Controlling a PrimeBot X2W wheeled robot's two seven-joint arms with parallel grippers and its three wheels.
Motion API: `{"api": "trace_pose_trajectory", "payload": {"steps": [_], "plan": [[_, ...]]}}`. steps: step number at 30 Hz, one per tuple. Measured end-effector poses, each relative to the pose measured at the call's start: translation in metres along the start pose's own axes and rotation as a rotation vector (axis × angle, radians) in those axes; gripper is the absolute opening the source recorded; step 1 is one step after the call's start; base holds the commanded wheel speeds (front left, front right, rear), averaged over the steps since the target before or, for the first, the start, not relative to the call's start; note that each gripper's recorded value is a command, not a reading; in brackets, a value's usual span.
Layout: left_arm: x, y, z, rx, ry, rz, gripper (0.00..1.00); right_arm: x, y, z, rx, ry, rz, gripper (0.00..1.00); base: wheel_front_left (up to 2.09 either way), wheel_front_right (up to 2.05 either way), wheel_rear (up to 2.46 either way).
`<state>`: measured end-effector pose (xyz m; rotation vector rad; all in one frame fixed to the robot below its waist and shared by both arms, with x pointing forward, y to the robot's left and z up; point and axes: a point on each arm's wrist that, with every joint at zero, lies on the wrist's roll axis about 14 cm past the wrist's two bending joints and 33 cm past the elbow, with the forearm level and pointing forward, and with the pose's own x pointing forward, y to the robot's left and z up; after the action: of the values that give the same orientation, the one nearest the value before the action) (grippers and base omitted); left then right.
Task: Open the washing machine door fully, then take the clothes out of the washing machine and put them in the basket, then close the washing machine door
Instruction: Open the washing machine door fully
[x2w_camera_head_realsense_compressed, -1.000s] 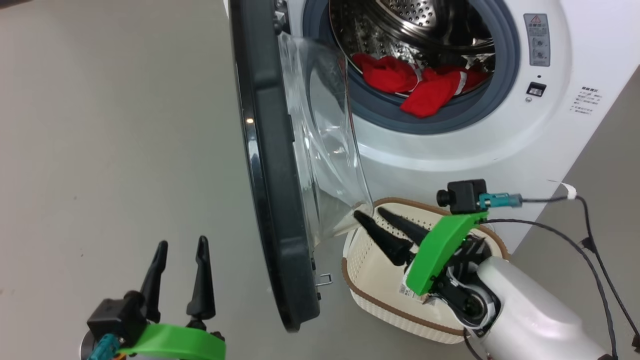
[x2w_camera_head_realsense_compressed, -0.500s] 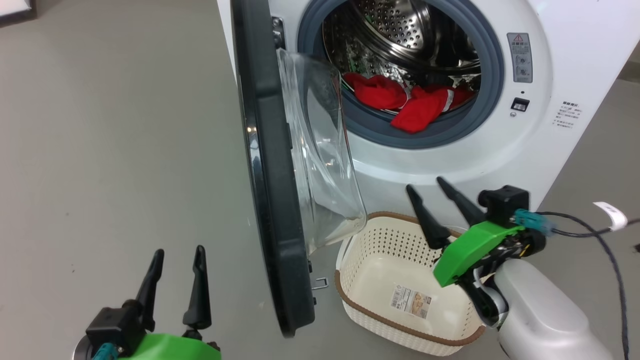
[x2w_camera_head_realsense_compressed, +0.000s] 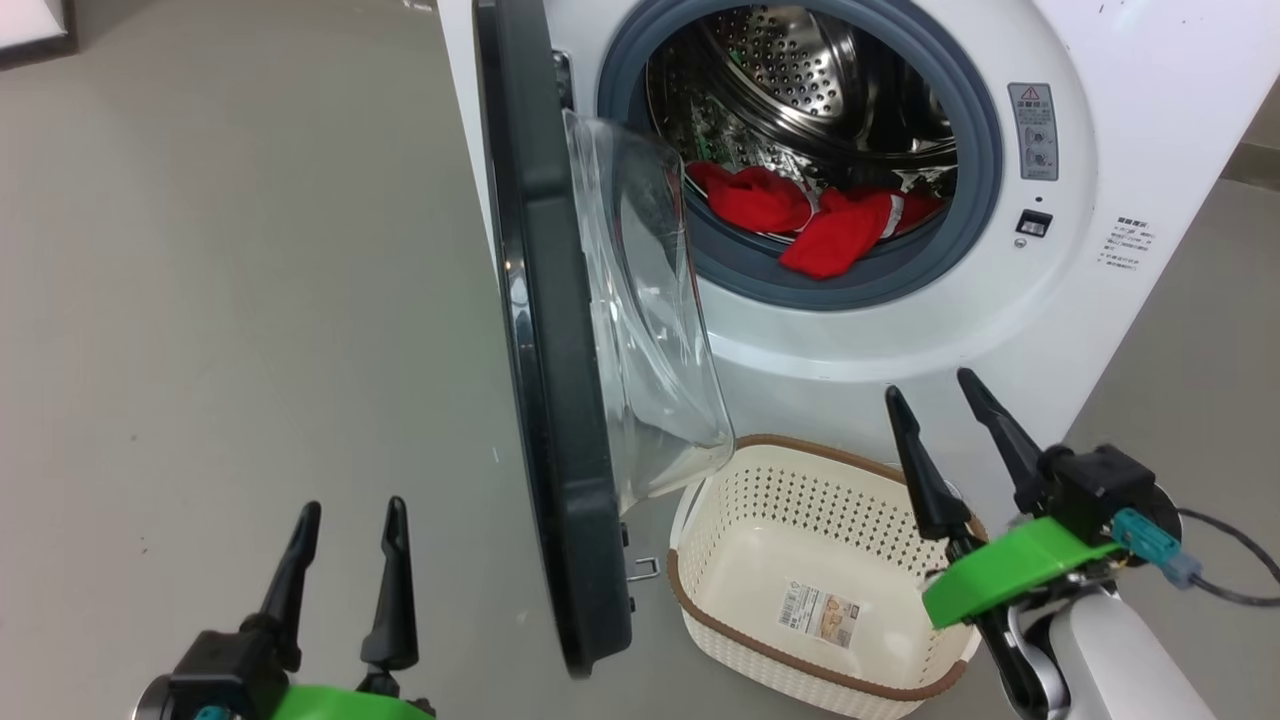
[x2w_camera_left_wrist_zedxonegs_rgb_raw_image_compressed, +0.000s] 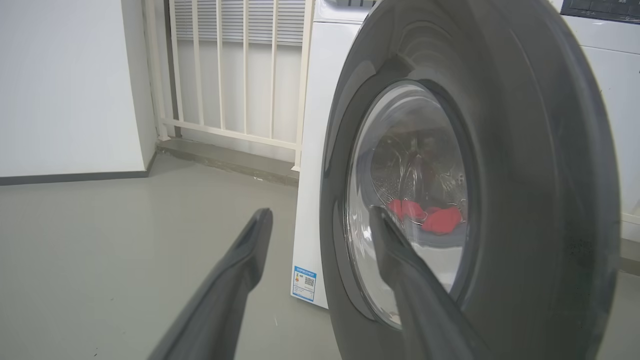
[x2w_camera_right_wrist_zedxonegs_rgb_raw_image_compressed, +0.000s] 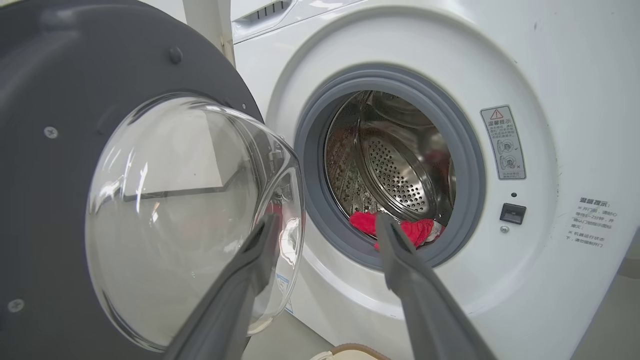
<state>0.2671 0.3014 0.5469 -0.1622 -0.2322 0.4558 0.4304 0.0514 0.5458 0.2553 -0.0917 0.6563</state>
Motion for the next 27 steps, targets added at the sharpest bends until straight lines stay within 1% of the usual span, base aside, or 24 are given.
{"api": "trace_pose_trajectory", "payload": {"steps": [12, 21, 22, 23, 24, 25, 27], "plan": [[-0.003, 0.000, -0.007, 0.018, 0.020, -0.007, 1.00, -0.033, -0.012, -0.012, 0.017, 0.022, -0.052, 1.00, 0.00, 0.00, 0.00], [-0.002, 0.001, -0.010, 0.022, 0.029, -0.005, 1.00, -0.038, -0.015, -0.017, 0.030, 0.033, -0.064, 1.00, 0.00, 0.00, 0.00], [-0.002, 0.001, -0.012, 0.021, 0.033, -0.005, 0.87, -0.039, -0.015, -0.017, 0.031, 0.033, -0.065, 1.00, 0.00, 0.00, 0.00], [-0.002, 0.000, -0.013, 0.019, 0.037, -0.006, 0.39, -0.039, -0.016, -0.017, 0.032, 0.033, -0.066, 1.00, 0.00, 0.00, 0.00], [-0.002, 0.000, -0.014, 0.017, 0.039, -0.007, 0.08, -0.038, -0.016, -0.017, 0.032, 0.033, -0.066, 1.00, 0.00, 0.00, 0.00], [-0.002, -0.001, -0.015, 0.017, 0.042, -0.011, 0.00, -0.038, -0.016, -0.017, 0.033, 0.033, -0.066, 1.00, 0.00, 0.00, 0.00], [-0.002, 0.000, -0.016, 0.018, 0.045, -0.011, 0.00, -0.038, -0.016, -0.017, 0.039, 0.032, -0.067, 1.00, 0.00, 0.00, 0.00]]}}
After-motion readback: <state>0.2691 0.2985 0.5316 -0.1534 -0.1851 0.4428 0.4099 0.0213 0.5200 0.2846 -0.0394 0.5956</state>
